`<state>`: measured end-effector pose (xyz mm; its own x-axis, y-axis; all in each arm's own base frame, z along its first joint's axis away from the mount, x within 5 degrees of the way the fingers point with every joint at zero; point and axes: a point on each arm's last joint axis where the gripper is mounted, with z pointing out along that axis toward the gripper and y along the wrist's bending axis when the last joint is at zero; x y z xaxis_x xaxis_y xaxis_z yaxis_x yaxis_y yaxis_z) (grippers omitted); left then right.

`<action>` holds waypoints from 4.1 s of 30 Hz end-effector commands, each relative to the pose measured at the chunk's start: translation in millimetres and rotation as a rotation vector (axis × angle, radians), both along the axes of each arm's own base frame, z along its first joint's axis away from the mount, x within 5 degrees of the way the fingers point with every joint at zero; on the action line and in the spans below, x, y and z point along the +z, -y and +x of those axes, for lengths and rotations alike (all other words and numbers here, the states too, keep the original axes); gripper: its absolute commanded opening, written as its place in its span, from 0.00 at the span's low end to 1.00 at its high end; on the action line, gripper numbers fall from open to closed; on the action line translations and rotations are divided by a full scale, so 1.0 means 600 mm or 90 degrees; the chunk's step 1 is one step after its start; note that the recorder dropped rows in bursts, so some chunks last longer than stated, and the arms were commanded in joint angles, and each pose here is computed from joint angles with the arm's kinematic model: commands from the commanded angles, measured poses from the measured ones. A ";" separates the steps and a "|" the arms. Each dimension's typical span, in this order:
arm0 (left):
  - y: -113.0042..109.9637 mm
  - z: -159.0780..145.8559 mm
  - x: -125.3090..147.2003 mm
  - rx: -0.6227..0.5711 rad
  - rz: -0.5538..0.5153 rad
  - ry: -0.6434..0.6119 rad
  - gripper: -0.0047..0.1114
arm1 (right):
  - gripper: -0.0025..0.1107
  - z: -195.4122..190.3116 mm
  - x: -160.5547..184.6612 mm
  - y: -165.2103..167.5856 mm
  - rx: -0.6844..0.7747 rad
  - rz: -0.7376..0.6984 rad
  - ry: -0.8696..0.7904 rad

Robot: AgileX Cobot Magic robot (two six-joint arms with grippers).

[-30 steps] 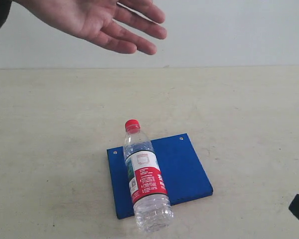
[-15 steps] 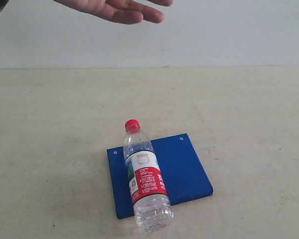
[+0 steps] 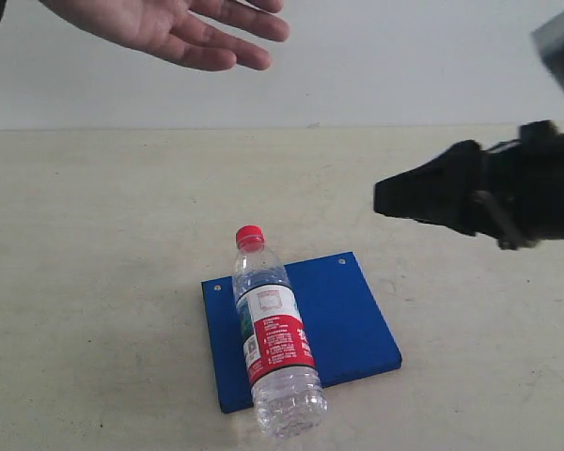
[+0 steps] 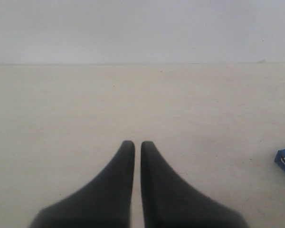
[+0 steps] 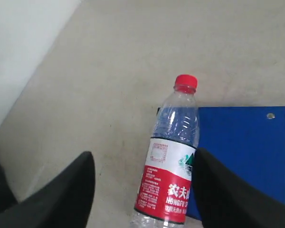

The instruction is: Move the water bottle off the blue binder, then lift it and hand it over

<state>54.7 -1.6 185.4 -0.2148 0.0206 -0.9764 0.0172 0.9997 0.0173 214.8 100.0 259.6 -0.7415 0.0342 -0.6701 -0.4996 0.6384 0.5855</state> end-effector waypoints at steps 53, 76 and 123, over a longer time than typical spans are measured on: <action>0.000 0.000 0.003 -0.003 0.002 0.012 0.08 | 0.02 0.294 -0.184 -0.214 0.198 -0.022 -0.158; 0.000 0.000 0.003 -0.003 0.002 0.012 0.08 | 0.02 0.285 0.124 -0.105 -0.059 -0.379 0.378; 0.000 0.000 0.003 -0.003 0.002 0.012 0.08 | 0.50 0.343 -0.028 0.082 -0.389 -0.374 -0.143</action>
